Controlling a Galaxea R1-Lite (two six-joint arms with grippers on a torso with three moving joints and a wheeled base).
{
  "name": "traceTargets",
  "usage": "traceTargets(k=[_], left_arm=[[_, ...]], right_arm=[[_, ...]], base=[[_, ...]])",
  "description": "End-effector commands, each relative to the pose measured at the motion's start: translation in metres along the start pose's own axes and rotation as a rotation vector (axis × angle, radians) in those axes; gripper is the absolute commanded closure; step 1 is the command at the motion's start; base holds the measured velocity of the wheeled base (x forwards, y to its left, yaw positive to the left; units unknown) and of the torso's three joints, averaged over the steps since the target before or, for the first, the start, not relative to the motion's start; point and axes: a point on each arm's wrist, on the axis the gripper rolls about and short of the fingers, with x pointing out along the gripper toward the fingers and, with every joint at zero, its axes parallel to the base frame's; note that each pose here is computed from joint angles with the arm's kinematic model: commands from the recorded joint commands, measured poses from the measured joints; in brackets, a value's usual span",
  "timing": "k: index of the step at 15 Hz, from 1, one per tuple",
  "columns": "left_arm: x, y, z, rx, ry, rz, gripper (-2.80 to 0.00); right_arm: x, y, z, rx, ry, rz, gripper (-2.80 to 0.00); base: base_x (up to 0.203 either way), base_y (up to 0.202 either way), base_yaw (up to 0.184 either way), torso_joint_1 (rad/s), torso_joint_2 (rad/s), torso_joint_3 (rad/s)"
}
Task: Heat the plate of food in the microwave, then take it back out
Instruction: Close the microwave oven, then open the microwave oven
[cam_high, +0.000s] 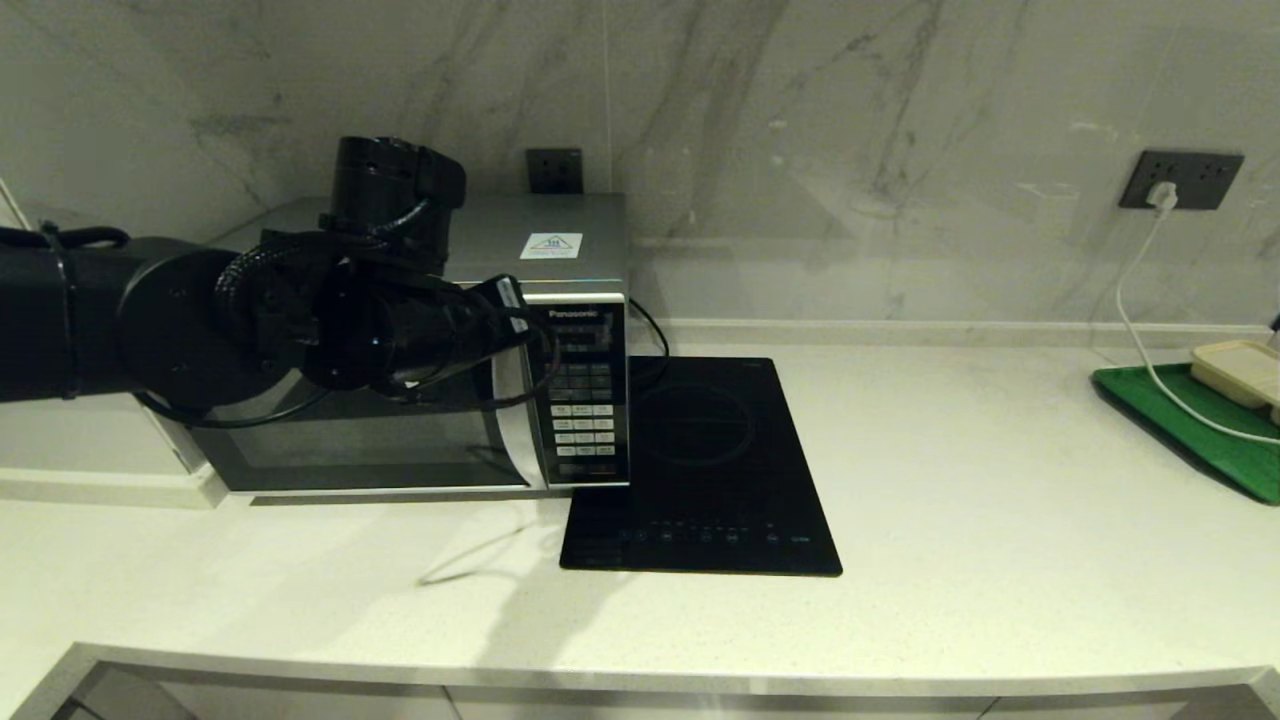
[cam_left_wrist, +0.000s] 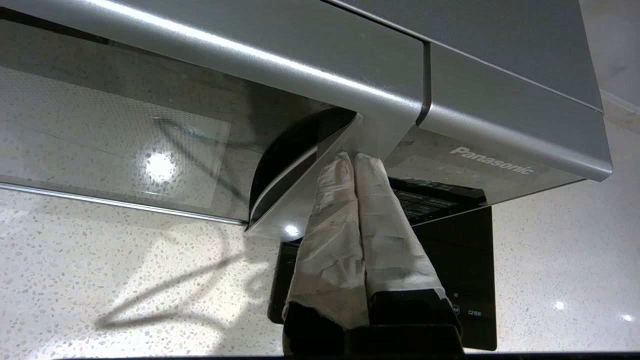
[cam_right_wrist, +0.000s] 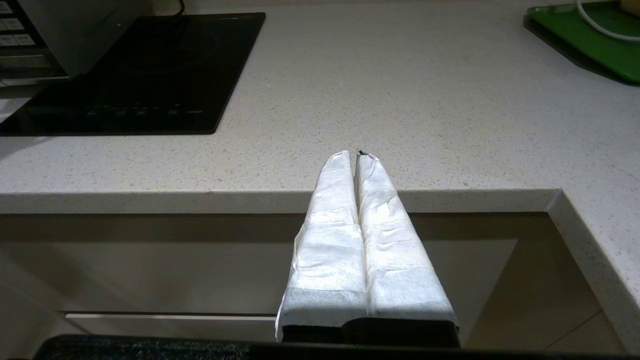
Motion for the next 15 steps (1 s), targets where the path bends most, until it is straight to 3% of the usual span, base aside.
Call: traceTargets(k=[1, 5, 7, 9, 10, 15], left_arm=[[-0.025, -0.005, -0.005, 0.014, 0.021, -0.047, 0.0], [-0.087, -0.001, -0.04, 0.134, 0.239, -0.139, 0.0], [-0.093, 0.009, -0.063, 0.188, 0.291, -0.111, 0.0], [-0.087, 0.018, -0.081, 0.227, 0.275, -0.083, 0.0], [-0.083, 0.023, -0.09, 0.274, 0.257, -0.08, 0.0], [-0.044, 0.037, -0.143, 0.582, 0.059, -0.122, 0.0]], right_arm=[[0.0, 0.0, 0.0, 0.001, 0.0, 0.0, 0.0], [0.0, 0.0, 0.0, 0.0, 0.0, 0.0, 0.0], [0.0, 0.0, 0.0, 0.001, 0.0, 0.0, 0.0], [0.0, 0.0, 0.0, 0.001, 0.0, 0.0, 0.0], [0.0, 0.0, 0.0, 0.001, 0.0, 0.0, 0.0], [0.0, 0.0, 0.0, 0.001, 0.0, 0.0, 0.0]], base=[[0.0, 0.0, 0.0, 0.0, 0.0, 0.0], [0.0, 0.0, 0.0, 0.0, 0.0, 0.0], [0.0, 0.0, 0.0, 0.0, 0.0, 0.0], [0.0, 0.0, 0.0, 0.0, 0.0, 0.0], [0.0, 0.0, 0.0, 0.0, 0.0, 0.0], [0.0, 0.0, 0.0, 0.0, 0.0, 0.0]])
